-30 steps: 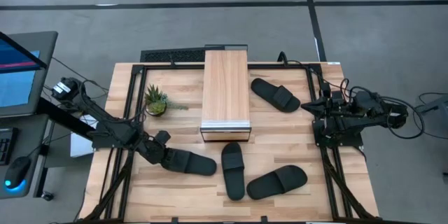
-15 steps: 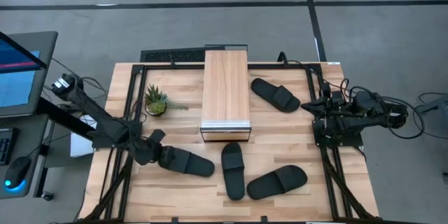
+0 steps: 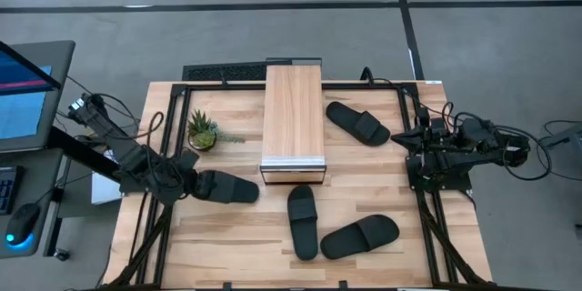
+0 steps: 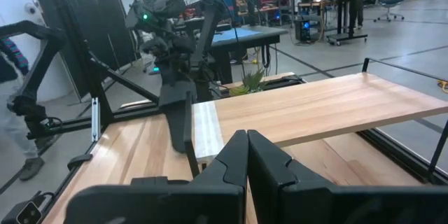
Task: Pick and place slides into the shelf
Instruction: Put the bottom left black slide on the shelf
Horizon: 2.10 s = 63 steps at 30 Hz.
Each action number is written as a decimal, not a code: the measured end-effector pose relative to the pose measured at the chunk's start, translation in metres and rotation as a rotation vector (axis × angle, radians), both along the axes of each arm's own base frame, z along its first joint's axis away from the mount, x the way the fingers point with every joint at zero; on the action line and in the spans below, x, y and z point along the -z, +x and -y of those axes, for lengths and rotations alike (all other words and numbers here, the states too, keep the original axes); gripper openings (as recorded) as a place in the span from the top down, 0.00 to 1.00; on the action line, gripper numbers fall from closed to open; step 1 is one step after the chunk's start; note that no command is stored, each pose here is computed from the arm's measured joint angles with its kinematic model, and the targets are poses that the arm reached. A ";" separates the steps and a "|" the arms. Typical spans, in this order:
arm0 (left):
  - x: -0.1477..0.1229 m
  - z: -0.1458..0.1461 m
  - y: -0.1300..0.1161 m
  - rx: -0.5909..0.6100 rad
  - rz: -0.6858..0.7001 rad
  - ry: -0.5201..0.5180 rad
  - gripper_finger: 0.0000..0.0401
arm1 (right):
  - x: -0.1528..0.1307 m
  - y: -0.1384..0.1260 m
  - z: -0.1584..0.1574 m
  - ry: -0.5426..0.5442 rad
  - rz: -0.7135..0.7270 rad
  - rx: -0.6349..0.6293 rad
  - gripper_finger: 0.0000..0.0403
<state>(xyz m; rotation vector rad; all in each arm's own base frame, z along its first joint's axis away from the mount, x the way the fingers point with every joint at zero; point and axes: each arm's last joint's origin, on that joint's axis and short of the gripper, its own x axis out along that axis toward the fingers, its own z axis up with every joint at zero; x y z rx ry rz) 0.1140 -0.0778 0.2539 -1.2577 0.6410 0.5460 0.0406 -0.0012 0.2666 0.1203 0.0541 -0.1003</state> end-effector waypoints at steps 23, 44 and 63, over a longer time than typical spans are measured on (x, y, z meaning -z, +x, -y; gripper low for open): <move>-0.077 -0.028 -0.024 -0.080 0.048 0.285 1.00 | 0.000 0.000 0.000 0.000 0.000 0.000 1.00; -0.116 -0.065 -0.044 -0.247 0.254 0.567 1.00 | 0.000 0.000 0.000 0.000 0.000 -0.001 1.00; -0.164 -0.083 -0.019 -0.208 0.459 0.860 1.00 | 0.000 0.000 0.000 0.000 0.000 0.000 1.00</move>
